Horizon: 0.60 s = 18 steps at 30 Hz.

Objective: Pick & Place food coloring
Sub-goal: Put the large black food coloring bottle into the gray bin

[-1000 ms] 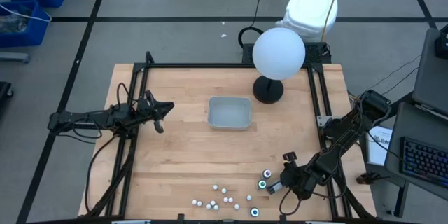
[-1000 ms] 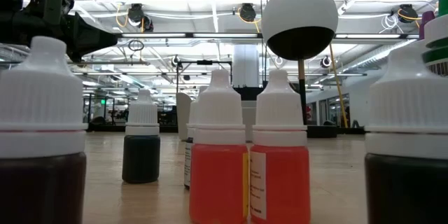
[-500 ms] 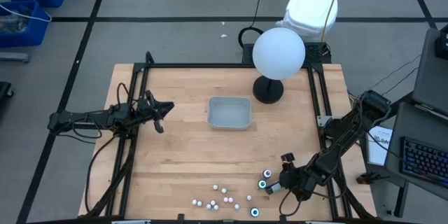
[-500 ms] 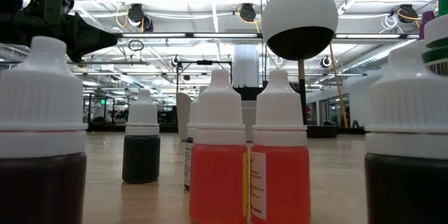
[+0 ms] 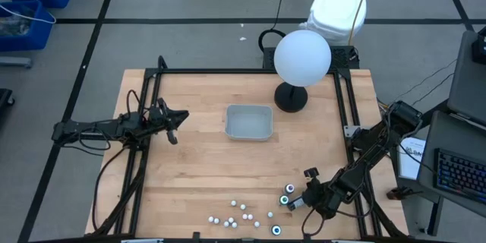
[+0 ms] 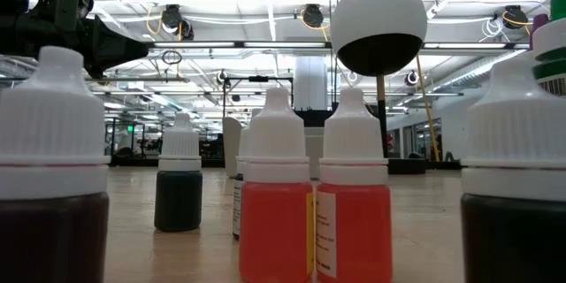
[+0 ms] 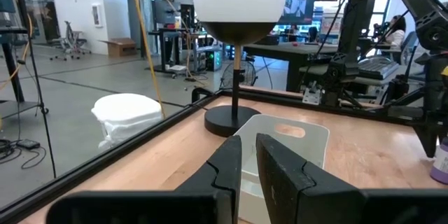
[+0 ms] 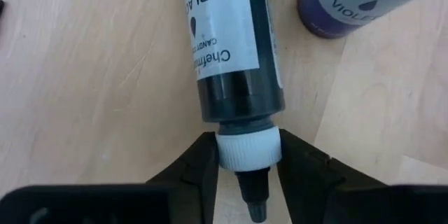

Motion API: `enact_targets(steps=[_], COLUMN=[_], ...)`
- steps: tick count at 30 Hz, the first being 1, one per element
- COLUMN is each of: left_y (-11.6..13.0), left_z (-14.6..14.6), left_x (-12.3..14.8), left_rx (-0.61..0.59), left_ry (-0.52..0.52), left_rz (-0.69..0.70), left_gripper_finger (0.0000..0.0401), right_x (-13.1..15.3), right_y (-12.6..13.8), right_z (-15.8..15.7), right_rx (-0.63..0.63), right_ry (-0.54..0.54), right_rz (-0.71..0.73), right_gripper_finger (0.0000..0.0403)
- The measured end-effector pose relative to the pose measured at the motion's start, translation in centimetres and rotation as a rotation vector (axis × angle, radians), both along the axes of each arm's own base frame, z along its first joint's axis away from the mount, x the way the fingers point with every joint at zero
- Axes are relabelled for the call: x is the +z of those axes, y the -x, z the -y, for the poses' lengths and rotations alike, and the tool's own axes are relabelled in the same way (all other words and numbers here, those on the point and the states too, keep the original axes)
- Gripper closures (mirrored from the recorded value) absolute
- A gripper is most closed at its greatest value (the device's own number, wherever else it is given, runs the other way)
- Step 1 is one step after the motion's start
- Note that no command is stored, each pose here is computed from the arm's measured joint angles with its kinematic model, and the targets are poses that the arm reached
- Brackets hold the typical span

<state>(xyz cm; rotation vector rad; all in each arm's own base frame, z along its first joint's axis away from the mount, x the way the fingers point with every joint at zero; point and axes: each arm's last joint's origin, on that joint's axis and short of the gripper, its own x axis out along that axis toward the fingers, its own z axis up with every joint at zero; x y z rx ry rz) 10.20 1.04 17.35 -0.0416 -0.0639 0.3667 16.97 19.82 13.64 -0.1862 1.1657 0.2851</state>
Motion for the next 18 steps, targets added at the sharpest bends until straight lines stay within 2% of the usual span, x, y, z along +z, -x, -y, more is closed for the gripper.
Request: enact_targets(steps=[8, 10, 13, 18], left_y=[0.0, 0.0, 0.0, 0.0], left_z=[0.0, 0.0, 0.0, 0.0], left_x=[0.0, 0.0, 0.0, 0.0], left_rx=[0.0, 0.0, 0.0, 0.0], left_ry=[0.0, 0.0, 0.0, 0.0], left_rz=[-0.001, -0.001, -0.001, 0.0], left_gripper_finger=[0.035, 0.035, 0.035, 0.035], right_x=[0.3, 0.8, 2.5, 7.1], right_y=[1.1, 1.5, 1.7, 1.5], right_z=[0.4, 0.4, 0.2, -0.3], right_rx=[-0.058, -0.073, -0.096, -0.127], right_ry=[-0.018, 0.005, 0.063, 0.18], right_rz=[-0.118, -0.147, -0.196, -0.237], right_gripper_finger=[0.0293, 0.0293, 0.0293, 0.0293])
